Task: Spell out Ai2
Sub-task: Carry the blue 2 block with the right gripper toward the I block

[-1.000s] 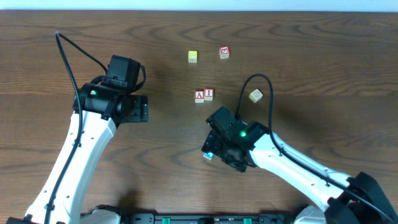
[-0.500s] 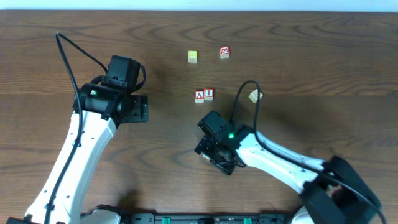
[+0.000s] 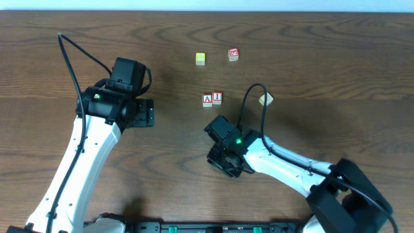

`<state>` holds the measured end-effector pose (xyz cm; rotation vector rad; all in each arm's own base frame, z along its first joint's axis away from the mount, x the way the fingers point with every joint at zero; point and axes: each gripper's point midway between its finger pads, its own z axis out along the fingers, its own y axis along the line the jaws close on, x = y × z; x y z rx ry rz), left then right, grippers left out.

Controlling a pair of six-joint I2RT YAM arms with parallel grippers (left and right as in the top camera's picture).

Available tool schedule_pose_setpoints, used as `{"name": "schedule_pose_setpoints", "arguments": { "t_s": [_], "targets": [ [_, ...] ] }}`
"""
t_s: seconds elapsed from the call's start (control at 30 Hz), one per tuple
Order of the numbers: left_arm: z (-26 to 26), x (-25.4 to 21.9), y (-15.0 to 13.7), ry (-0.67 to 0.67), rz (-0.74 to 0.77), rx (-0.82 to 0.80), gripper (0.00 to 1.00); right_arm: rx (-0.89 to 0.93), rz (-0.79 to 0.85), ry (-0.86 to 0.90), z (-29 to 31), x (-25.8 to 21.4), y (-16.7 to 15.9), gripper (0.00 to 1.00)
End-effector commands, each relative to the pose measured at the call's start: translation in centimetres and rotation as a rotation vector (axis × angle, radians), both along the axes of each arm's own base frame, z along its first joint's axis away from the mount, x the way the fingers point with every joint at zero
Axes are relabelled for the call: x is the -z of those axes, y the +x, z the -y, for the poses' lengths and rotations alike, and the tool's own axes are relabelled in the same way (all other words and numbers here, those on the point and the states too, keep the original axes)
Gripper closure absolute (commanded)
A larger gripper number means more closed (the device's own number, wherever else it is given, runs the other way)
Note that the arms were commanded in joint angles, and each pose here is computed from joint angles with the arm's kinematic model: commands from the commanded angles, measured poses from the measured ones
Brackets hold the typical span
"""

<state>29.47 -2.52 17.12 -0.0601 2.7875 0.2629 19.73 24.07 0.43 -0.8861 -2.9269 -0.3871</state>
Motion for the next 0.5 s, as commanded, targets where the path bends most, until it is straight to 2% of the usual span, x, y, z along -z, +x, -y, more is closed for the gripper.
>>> {"name": "schedule_pose_setpoints", "arguments": {
  "t_s": [0.0,0.33,0.4,0.47],
  "targets": [
    [-0.1,0.0,0.1,0.009,-0.006,0.013,0.05,-0.03,0.023,-0.029,0.5,0.3,0.2,0.49],
    [-0.1,0.0,0.1,0.009,-0.006,0.013,0.05,-0.038,0.061,-0.058,1.2,0.4,1.1,0.5],
    [-0.1,0.0,0.1,0.009,-0.006,0.013,0.04,-0.036,0.073,-0.068,1.4,0.4,1.3,0.55],
    [-0.1,0.0,0.1,0.009,-0.006,0.013,0.05,-0.033,0.079,-0.074,1.5,0.4,1.4,0.67]
  ]
}}
